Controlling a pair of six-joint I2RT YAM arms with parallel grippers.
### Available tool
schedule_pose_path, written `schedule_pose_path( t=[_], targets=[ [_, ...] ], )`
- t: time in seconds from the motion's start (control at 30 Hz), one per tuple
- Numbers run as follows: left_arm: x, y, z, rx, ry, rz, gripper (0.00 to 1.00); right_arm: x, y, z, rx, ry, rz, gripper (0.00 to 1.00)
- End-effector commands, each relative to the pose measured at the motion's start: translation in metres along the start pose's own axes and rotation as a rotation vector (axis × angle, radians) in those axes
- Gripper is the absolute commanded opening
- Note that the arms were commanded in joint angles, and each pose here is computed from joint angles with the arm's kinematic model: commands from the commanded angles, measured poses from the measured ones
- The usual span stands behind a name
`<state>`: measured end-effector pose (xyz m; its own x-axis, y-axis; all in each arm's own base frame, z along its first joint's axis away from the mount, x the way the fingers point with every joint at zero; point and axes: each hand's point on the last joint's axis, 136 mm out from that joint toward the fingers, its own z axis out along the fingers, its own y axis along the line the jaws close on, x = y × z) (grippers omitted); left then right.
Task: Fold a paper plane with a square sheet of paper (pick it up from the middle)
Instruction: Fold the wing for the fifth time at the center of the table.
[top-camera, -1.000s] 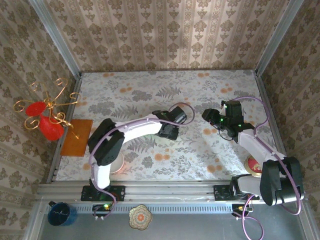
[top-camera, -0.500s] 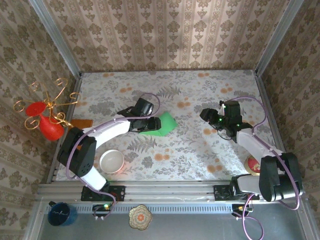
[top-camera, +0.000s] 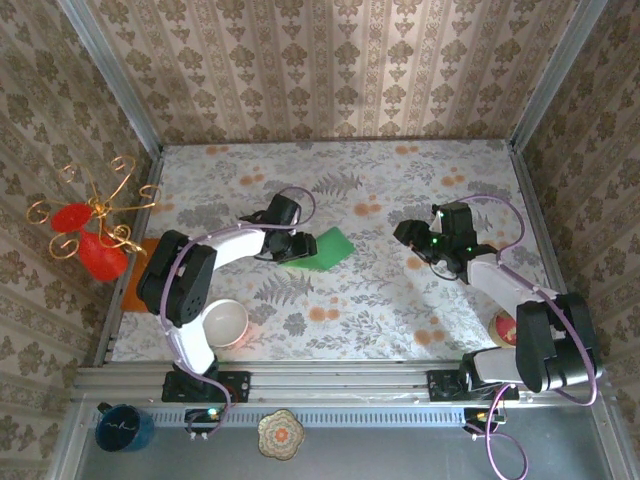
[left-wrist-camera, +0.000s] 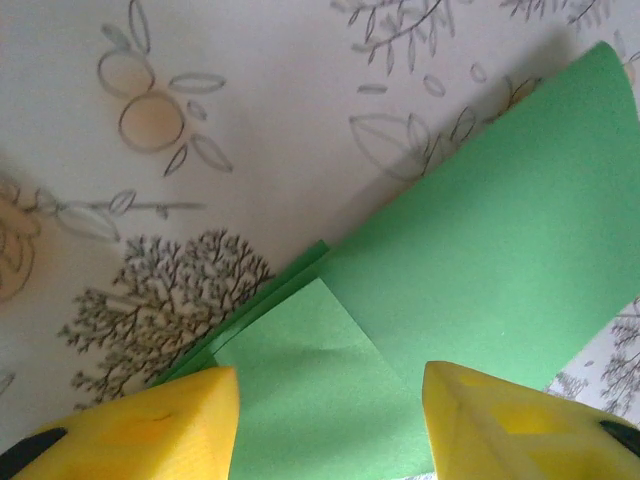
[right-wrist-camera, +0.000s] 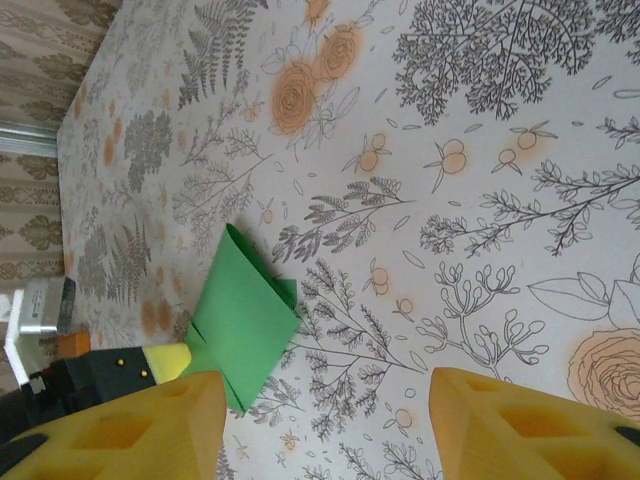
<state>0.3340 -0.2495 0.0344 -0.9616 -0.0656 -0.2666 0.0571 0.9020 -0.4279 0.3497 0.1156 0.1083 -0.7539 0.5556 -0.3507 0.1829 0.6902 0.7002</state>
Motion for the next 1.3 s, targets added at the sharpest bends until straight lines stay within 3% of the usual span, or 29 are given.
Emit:
schedule_pose_path(
  t=[0.0, 0.23, 0.37, 0.57, 0.87, 1.27],
  targets=[
    [-0.010, -0.004, 0.004, 0.018, -0.011, -0.026, 0.52, 0.002, 0.007, 0.005, -0.020, 0.016, 0.005, 0.58],
    [0.013, 0.000, 0.022, -0.011, 0.072, -0.164, 0.50, 0.035, 0.004, 0.024, 0.011, 0.112, 0.055, 0.58],
    [0.034, 0.000, 0.029, -0.046, 0.135, -0.313, 0.49, 0.062, 0.010, 0.034, 0.022, 0.164, 0.092, 0.57],
    [0.050, -0.020, 0.031, 0.010, 0.130, -0.467, 0.49, 0.094, 0.019, 0.046, 0.022, 0.203, 0.143, 0.56],
    [0.056, -0.025, 0.028, 0.027, 0.091, -0.581, 0.49, 0.128, 0.025, 0.070, 0.046, 0.265, 0.190, 0.50],
    [0.063, -0.018, 0.026, 0.022, 0.088, -0.616, 0.49, 0.121, 0.022, 0.089, 0.087, 0.229, 0.199, 0.32]
  ],
)
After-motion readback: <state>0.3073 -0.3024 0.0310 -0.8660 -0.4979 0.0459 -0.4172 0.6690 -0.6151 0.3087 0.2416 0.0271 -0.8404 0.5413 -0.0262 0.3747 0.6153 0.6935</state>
